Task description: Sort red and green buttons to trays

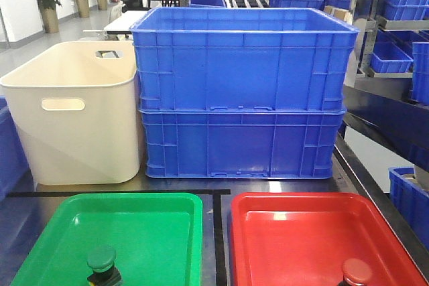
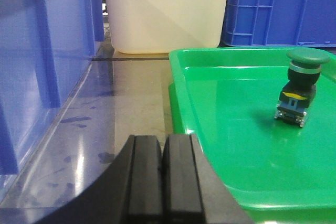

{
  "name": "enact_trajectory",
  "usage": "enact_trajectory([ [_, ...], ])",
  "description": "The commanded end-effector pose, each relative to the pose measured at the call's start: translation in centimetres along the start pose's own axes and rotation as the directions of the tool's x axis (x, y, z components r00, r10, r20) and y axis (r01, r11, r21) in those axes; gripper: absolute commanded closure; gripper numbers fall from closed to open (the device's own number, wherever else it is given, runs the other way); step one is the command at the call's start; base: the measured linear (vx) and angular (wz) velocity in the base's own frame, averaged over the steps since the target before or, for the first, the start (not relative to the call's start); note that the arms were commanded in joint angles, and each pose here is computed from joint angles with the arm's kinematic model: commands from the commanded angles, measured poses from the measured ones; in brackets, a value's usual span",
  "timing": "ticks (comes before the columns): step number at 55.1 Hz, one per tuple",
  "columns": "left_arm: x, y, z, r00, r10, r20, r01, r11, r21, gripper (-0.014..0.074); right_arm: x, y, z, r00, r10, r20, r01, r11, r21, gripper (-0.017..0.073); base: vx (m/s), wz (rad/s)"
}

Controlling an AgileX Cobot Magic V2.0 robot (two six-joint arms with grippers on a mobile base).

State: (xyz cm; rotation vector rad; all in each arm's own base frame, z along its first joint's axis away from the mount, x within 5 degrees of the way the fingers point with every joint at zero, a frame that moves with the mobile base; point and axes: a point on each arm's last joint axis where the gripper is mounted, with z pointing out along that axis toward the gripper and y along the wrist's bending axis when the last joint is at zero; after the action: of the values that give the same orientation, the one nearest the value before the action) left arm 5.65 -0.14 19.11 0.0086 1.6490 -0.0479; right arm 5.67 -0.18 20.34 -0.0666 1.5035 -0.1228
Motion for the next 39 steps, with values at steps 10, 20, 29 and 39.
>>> enact_trajectory([
  [10, -1.65, -0.13, -0.33, 0.992, -0.015, 0.123, 0.013, 1.000, 0.014, 0.0601, -0.34, 0.06, -0.09, 0.997, -0.006, 0.079, 0.006, 1.000, -0.002, 0.0568, 0.00, 0.00],
  [20, -1.65, -0.13, -0.33, 0.992, -0.015, 0.124, 0.013, 1.000, 0.014, 0.0599, -0.34, 0.06, -0.09, 0.997, -0.006, 0.079, 0.006, 1.000, -0.002, 0.0568, 0.00, 0.00],
  [29, -1.65, -0.13, -0.33, 0.992, -0.015, 0.124, 0.013, 1.000, 0.014, 0.0599, -0.34, 0.06, -0.09, 0.997, -0.006, 0.079, 0.006, 1.000, -0.002, 0.0568, 0.00, 0.00],
  [39, -1.65, -0.13, -0.33, 0.992, -0.015, 0.124, 0.013, 1.000, 0.014, 0.0599, -0.34, 0.06, -0.09, 0.997, -0.006, 0.079, 0.006, 1.000, -0.002, 0.0568, 0.00, 0.00],
])
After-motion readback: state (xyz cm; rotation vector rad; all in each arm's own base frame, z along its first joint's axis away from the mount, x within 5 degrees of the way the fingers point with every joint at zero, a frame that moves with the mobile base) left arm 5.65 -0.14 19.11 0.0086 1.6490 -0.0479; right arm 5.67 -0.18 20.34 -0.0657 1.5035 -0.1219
